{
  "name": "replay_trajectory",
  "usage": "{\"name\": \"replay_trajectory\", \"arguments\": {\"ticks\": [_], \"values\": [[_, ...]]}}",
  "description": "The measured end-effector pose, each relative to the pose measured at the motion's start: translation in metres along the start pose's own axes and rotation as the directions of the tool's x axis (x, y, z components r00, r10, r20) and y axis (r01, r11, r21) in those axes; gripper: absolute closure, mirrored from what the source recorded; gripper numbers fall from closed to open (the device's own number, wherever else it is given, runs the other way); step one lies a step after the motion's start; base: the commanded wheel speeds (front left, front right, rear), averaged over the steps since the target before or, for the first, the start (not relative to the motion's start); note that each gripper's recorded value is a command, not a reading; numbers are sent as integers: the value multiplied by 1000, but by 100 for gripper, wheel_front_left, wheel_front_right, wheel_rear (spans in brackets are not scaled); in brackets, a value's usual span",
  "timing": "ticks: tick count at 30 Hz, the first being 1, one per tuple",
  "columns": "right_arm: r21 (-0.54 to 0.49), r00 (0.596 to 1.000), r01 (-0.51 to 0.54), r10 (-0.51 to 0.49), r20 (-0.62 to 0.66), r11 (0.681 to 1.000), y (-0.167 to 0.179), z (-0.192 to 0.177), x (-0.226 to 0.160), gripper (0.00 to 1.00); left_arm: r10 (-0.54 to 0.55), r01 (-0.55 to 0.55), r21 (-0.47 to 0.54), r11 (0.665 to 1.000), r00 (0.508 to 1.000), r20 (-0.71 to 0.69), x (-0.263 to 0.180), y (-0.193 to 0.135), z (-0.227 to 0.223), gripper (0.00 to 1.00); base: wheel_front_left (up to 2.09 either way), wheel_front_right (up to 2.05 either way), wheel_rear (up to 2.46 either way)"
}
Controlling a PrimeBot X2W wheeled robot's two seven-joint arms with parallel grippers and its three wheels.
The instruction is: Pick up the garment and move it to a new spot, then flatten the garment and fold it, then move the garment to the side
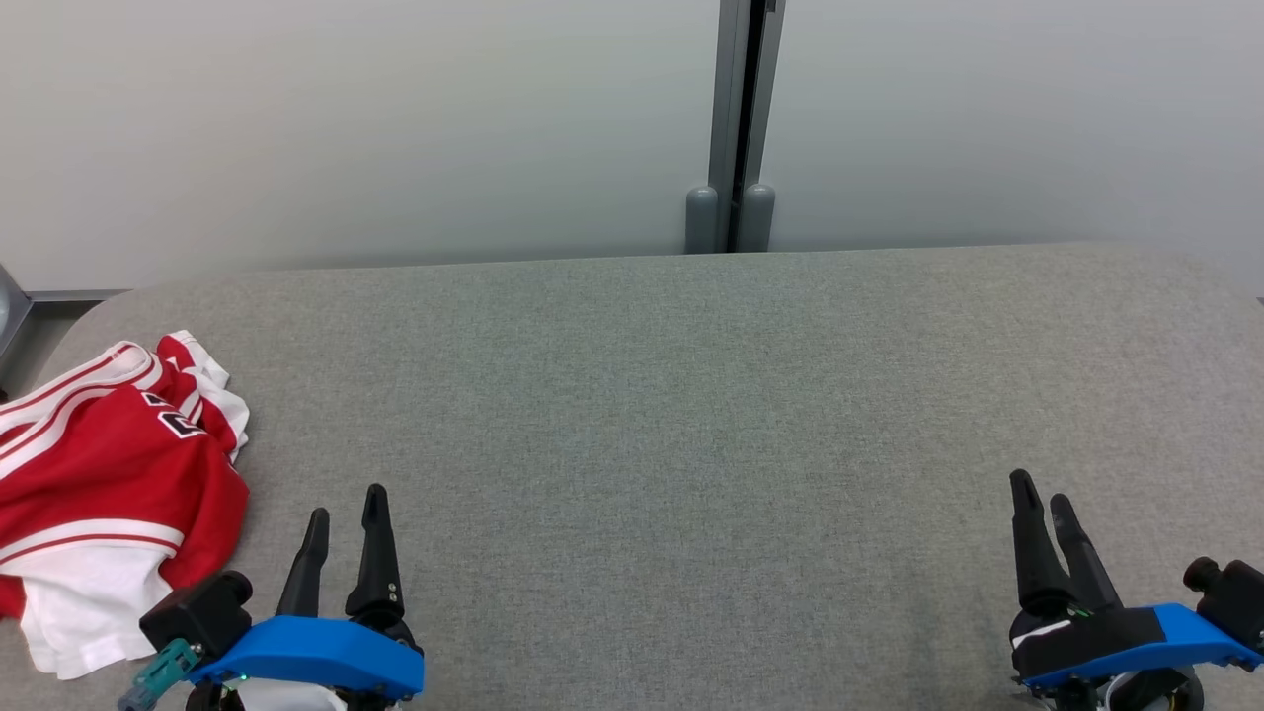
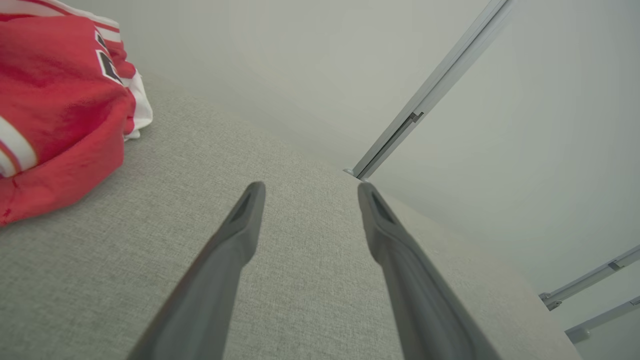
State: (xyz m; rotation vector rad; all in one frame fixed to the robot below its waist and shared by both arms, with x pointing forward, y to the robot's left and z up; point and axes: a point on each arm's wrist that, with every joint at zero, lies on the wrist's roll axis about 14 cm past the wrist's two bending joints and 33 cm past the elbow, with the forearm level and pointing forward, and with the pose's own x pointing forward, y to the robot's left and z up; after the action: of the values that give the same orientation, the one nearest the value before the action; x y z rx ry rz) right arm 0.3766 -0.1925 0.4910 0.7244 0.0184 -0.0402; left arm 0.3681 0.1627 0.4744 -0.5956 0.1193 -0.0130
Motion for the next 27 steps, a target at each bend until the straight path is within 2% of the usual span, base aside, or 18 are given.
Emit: {"name": "replay_trajectory", "arguments": {"ticks": [13,27], "values": [[-125,1000,-14,14,2,992,2,0,-1,0,-37,36,154,987,999,3,-1,-7,-3,0,0,0,0],[-255,999,-34,35,1,966,5,0,-3,0,-62,58,289,955,998,5,-6,-10,-7,0,0,0,0]]}}
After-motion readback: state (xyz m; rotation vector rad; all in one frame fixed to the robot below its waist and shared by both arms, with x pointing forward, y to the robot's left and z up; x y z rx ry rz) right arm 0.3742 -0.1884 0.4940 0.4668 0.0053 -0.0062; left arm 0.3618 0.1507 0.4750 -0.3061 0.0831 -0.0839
